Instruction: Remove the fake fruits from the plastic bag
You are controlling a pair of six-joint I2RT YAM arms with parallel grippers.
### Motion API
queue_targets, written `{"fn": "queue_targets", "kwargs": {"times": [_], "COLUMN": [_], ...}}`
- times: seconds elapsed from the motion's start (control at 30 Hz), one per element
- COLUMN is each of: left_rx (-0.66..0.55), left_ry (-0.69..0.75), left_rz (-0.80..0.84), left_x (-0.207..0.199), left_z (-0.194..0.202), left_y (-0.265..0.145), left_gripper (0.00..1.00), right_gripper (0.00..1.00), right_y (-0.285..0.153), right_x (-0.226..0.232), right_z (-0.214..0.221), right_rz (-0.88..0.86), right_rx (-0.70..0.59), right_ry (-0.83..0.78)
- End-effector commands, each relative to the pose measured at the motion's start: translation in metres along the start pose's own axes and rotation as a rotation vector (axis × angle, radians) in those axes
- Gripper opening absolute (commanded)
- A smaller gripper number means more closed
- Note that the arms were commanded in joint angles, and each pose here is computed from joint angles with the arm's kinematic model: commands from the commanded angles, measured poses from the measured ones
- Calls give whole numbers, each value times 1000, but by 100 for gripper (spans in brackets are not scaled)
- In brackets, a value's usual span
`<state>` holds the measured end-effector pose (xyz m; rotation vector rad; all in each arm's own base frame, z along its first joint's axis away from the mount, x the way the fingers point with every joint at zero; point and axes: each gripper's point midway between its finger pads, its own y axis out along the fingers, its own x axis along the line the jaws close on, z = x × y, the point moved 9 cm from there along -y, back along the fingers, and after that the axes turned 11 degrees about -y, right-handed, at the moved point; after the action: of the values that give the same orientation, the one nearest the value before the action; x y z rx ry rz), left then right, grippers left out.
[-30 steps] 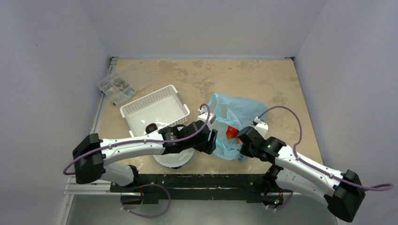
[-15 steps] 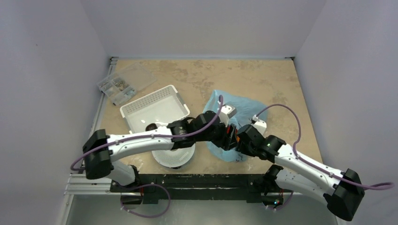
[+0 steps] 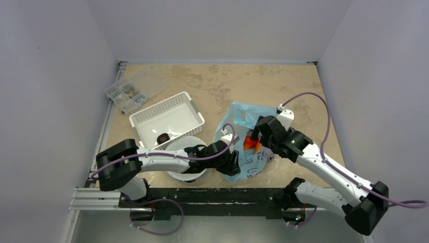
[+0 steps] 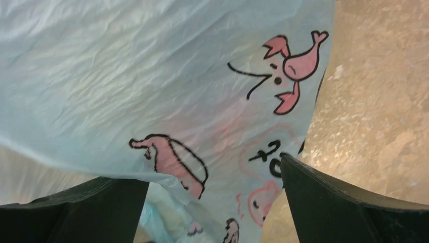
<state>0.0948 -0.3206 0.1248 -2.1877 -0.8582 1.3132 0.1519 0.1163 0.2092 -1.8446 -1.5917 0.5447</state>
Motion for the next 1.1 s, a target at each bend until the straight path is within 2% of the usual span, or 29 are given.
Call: {"fn": "queue_targets", "kwargs": {"times": [0.0,0.13,0.23,0.3,0.43,0.53,0.6,0.73,0.77,0.8,0.9,0.97,1.07], "left_rx": [-66,-75,-80,-74,-61,-59,-64,-81,-86,-80,-93,-105,-133], "left_ry": [-82,-27,-15,-19,-43,-34,-10,67,88,111,157,187,217], "left_rz": [102,103,118,114,97,94,99,135,145,150,175,185,212], "left_x": [-13,-23,-27,-25,-19,-21,-28,-53,-60,-65,-82,-92,-104], "left_z": [-3,-8,-10,-6,4,4,-1,-21,-26,-30,-43,-52,-62], "left_y": [10,2,-2,0,5,5,-1,-20,-25,-31,-46,-57,-72], "left_gripper": [47,48,49,49,49,52,56,68,71,79,88,90,91], "right_gripper": [99,94,92,82,48,43,46,54,57,60,72,81,90], "right_y": [33,41,44,47,60,65,56,39,34,29,14,4,-5], "right_x": [-3,-6,-11,-18,-37,-52,-52,-45,-44,-44,-46,-48,-42], "right_z": [-14,-16,-26,-39,-67,-78,-84,-81,-78,-75,-64,-58,-50], "right_rz": [119,185,227,249,369,463,441,263,218,185,127,92,-36], "right_rx": [-28,-53,-136,-162,-237,-227,-230,-193,-176,-153,-74,-38,-1], "right_ry": [-36,-65,-69,-30,30,51,25,-26,-35,-42,-65,-65,-67]}}
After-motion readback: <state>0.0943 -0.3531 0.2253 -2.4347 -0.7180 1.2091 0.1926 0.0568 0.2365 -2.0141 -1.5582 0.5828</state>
